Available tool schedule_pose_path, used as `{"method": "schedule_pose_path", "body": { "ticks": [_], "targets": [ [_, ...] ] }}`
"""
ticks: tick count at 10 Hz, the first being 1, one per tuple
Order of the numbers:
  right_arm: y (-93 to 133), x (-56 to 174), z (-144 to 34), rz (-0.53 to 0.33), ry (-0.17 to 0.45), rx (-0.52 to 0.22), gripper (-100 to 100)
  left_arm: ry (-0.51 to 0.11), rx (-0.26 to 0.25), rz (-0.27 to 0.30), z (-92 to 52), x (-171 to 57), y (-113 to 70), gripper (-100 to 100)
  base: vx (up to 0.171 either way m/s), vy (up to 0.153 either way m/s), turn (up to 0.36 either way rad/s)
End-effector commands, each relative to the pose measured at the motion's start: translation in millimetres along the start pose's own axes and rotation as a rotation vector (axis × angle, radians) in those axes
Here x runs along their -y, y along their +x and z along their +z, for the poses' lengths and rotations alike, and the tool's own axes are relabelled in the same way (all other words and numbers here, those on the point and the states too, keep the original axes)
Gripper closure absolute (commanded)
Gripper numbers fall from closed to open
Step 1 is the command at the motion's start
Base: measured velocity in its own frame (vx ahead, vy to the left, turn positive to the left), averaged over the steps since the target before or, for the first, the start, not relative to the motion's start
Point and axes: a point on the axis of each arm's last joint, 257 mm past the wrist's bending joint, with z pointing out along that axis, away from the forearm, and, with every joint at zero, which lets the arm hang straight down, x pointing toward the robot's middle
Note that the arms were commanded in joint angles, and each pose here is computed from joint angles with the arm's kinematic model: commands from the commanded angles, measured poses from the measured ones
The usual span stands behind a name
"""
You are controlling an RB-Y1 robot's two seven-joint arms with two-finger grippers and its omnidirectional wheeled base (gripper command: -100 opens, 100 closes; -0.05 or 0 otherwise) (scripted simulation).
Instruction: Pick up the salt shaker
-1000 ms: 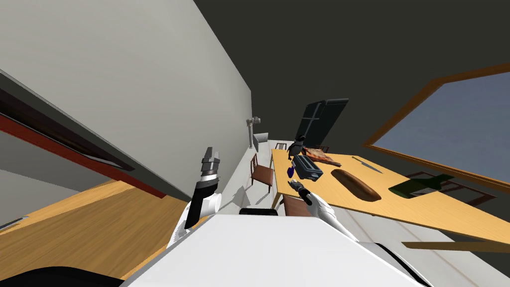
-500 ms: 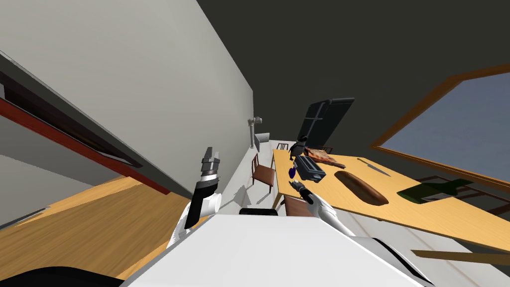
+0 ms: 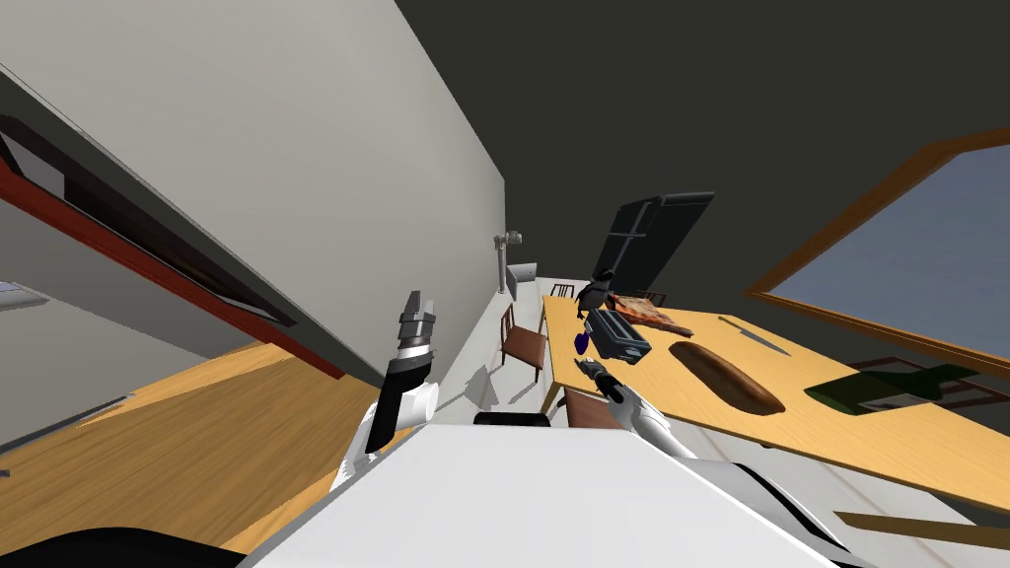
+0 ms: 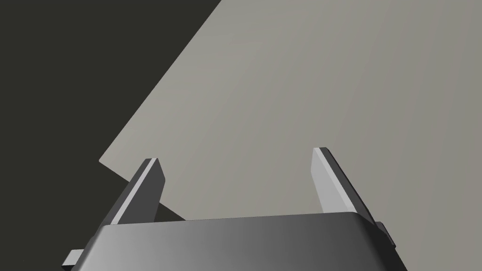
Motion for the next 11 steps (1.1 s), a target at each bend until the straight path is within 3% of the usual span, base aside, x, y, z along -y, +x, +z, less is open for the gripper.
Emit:
{"method": "schedule_pose_path", "body": {
  "ticks": [1,2,6,7,8,11],
  "targets": [
    [0,0,0.0,0.000,0.000,0.000,-100,0.000,0.000,0.000,0.0,0,0.0,0,0.000,0.000,0.000],
    [0,0,0.0,-0.003,0.000,0.001,100,0.000,0.000,0.000,0.0,0,0.0,0,0.000,0.000,0.000],
    [-2,1,0.3,-0.002,0.000,0.004,100,0.000,0.000,0.000,0.0,0,0.0,0,0.000,0.000,0.000],
    [-2,0,0.4,-0.002,0.000,0.004,0,0.000,0.000,0.000,0.0,0,0.0,0,0.000,0.000,0.000],
    [-1,-4,-0.3,-0.013,-0.010,0.000,100,0.000,0.000,0.000,0.0,0,0.0,0,0.007,-0.003,-0.066],
    [-4,-15,-1.6,-0.022,-0.029,0.002,100,0.000,0.000,0.000,0.0,0,0.0,0,0.010,-0.004,-0.069]
  ]
}}
